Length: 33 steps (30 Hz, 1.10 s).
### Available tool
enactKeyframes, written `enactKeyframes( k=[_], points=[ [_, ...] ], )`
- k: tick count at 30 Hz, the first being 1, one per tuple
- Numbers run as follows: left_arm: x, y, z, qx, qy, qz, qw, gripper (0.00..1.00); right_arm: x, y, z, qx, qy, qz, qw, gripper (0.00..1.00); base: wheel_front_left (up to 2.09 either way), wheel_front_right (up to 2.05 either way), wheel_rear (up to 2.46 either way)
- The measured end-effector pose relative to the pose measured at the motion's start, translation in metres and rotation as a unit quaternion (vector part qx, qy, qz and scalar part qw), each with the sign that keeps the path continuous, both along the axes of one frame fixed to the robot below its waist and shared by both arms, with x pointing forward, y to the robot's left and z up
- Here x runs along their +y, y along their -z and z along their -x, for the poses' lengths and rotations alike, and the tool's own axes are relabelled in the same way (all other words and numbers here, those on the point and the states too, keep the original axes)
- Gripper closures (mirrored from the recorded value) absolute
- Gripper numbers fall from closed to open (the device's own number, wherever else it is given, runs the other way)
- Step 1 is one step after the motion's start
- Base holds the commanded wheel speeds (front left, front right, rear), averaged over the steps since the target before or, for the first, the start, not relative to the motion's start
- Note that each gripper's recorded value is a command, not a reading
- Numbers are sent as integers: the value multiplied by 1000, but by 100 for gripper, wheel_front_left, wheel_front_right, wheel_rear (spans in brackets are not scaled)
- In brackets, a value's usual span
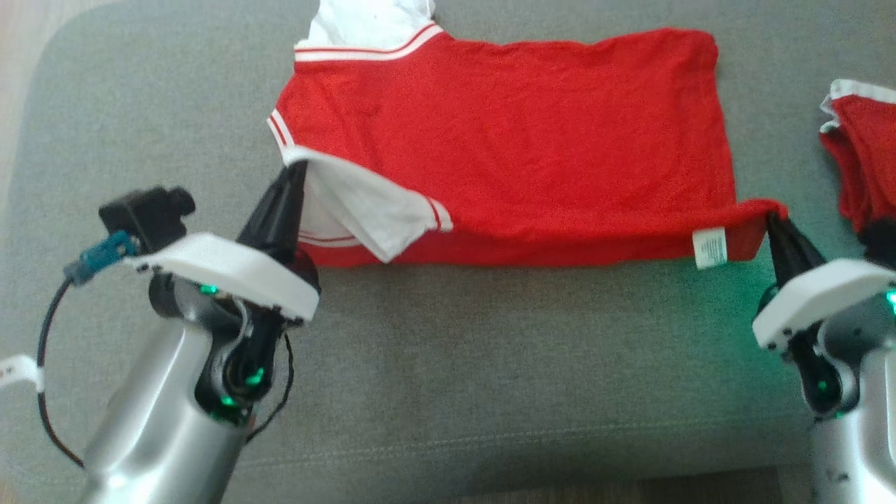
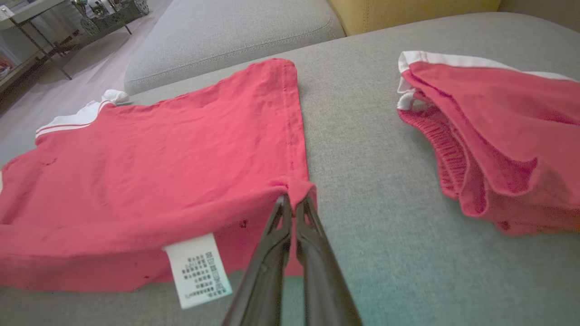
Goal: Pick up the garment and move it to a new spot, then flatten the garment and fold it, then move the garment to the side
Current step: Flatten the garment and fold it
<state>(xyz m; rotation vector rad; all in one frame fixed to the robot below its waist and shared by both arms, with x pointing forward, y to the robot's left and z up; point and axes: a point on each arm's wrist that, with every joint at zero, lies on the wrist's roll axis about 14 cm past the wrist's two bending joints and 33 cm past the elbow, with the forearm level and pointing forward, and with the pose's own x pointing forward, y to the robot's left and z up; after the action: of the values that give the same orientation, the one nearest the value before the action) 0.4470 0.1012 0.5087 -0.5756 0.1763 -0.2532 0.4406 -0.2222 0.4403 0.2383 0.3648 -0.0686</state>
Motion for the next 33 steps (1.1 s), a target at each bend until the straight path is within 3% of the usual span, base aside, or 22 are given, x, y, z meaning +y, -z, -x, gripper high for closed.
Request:
enactKeyframes(
  k=[11,12,13,14,15,16,25,33],
  points=[
    [2,26,-48,-7,-4,-32,999,100,8,13,-52,-9,-10,5,1000,100,0,0,0],
    [3,28,-52,-9,-8,-35,999,100,8,16,-55,-6,-10,6,1000,94,0,0,0],
    [4,30,-56,-9,-13,-36,999,100,8,19,-57,-2,-11,6,1000,60,0,0,0],
    [5,34,-58,-7,-16,-37,999,81,9,22,-59,-2,-10,5,1000,6,0,0,0],
    [5,38,-60,-3,-18,-40,999,31,8,24,-60,-3,-8,5,1000,0,0,0,0],
    [5,42,-60,3,-19,-41,999,0,7,24,-60,-6,-6,6,1000,0,0,0,0],
    [4,46,-42,-11,-37,-53,998,0,-1,6,-48,-68,25,-14,997,0,0,0,0],
    [20,106,14,77,-49,-115,989,0,-1,21,-9,-57,35,-36,997,0,0,0,0]
  ],
)
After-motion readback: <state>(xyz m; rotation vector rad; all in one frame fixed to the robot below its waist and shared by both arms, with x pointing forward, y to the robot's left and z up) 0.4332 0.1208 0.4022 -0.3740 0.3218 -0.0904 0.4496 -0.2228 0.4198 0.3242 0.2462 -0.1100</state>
